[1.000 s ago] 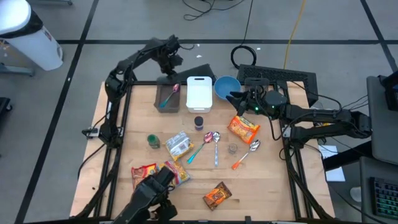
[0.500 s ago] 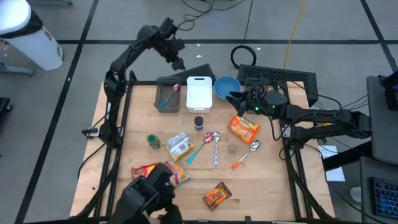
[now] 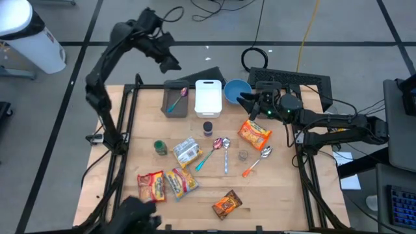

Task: Pick & Place Food Item
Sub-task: Put the red noodle pack into the right black bin

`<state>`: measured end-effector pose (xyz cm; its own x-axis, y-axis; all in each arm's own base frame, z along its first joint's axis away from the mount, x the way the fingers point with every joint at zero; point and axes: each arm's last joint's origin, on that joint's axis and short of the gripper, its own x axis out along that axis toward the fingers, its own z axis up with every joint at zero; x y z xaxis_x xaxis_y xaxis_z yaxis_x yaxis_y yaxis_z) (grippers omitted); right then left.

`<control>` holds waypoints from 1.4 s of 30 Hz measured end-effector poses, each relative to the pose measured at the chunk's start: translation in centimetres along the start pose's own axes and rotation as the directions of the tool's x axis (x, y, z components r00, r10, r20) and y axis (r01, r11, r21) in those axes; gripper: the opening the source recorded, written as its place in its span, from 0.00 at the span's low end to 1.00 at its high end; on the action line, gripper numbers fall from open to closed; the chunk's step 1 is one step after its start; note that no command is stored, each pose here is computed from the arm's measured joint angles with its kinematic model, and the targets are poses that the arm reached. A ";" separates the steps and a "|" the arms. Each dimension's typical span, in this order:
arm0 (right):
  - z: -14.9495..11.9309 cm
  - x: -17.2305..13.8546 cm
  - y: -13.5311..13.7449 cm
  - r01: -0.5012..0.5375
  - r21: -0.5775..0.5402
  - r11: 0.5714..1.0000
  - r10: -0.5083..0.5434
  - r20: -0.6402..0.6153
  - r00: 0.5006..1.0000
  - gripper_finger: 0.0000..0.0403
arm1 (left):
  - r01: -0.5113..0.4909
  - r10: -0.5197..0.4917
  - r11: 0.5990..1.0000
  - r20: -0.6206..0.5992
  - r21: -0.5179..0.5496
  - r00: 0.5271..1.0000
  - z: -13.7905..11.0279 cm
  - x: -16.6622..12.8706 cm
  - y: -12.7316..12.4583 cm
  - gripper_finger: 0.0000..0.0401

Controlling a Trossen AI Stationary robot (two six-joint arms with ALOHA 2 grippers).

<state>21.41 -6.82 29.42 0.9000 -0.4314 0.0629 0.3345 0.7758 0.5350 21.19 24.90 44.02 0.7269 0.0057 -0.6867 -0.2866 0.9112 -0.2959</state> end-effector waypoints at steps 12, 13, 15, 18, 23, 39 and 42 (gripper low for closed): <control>-0.1 0.0 0.0 -0.003 0.001 1.000 0.003 -0.010 1.000 0.56 | -0.010 0.021 0.992 0.082 -0.126 0.996 -7.6 -3.0 -5.3 0.57; -0.1 0.0 0.0 -0.001 0.008 1.000 0.001 -0.014 1.000 0.56 | -0.015 0.029 0.989 0.095 -0.148 0.995 -8.5 -3.0 -5.7 0.57; -0.2 0.0 0.0 0.004 0.030 1.000 -0.003 -0.021 1.000 0.56 | -0.029 0.052 0.982 0.116 -0.186 0.992 -10.3 -3.1 -6.6 0.57; -0.4 0.0 -0.1 0.000 0.050 0.999 0.003 -0.056 0.998 0.56 | -0.033 0.070 0.965 0.131 -0.262 0.989 -13.0 -2.9 -8.0 0.57; -0.8 -0.1 0.0 -0.069 0.050 0.996 0.075 -0.134 0.988 0.56 | 0.004 0.053 0.913 0.128 -0.407 0.990 -17.6 -2.6 -10.3 0.57; -2.0 -0.3 -0.5 -0.073 0.027 0.997 0.078 -0.280 0.957 0.56 | -0.023 0.049 0.753 0.022 -0.658 0.999 -24.0 -2.5 -14.6 0.57; -2.2 -0.3 -0.6 -0.056 0.023 0.998 0.061 -0.305 0.950 0.56 | -0.047 0.047 0.763 -0.018 -0.645 0.999 -23.8 -1.7 -15.2 0.57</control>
<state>21.51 -6.15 27.18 0.9609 -0.2223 -0.1649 0.2766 0.7880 0.5501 9.43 1.27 33.91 0.7014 0.0413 -0.7115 -0.6556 0.4290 -0.6214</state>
